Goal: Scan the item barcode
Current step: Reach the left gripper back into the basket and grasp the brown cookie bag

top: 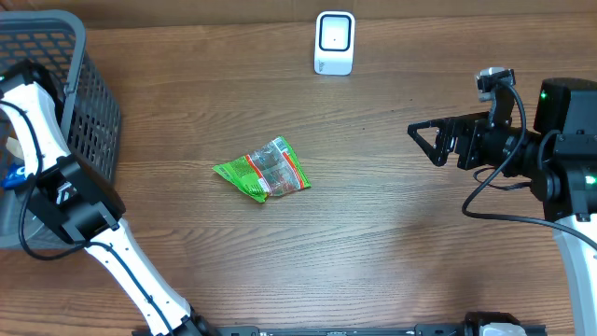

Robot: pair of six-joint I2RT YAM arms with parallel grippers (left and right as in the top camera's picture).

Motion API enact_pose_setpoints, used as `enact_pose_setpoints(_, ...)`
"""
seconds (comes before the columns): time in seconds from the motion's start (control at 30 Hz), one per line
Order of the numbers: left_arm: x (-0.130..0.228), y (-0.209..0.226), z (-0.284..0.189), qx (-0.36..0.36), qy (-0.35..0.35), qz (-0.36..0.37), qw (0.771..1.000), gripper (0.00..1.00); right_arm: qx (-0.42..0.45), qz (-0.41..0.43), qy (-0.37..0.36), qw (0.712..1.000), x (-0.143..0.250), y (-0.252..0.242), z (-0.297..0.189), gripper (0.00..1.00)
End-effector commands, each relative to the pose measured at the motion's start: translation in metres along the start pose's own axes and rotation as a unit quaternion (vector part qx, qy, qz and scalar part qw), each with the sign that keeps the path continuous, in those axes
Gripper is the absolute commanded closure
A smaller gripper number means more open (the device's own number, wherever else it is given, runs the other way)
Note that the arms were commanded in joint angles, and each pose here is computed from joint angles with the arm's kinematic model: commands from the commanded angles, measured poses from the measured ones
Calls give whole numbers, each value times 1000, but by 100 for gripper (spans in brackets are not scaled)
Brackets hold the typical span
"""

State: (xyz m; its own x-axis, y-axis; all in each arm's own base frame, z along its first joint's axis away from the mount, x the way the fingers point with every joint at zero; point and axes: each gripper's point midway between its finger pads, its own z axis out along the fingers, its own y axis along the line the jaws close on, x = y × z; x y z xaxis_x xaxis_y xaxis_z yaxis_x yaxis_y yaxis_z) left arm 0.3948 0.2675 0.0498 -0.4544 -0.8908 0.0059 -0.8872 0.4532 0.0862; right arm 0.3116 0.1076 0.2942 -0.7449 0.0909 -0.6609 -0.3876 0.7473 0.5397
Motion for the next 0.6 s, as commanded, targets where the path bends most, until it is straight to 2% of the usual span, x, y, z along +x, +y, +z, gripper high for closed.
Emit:
enact_pose_setpoints(0.0, -14, 5, -106, 55, -110, -3, 992, 96, 0, -6, -10, 1000, -7, 3, -4, 1)
enact_pose_setpoints(0.17, 0, 31, -227, 102, -237, -19, 966, 96, 0, -6, -10, 1000, -7, 3, -4, 1)
enact_pose_setpoints(0.3, 34, 57, -301, 141, -306, -27, 941, 96, 0, -7, -11, 1000, -7, 3, -4, 1)
enact_pose_setpoints(0.47, 97, 69, -347, 203, -312, 1, 928, 96, 0, -7, -11, 1000, -7, 3, -4, 1)
enact_pose_setpoints(0.57, 137, 40, -358, 260, -290, 109, 914, 96, 0, -7, -11, 1000, -8, 3, -4, 1)
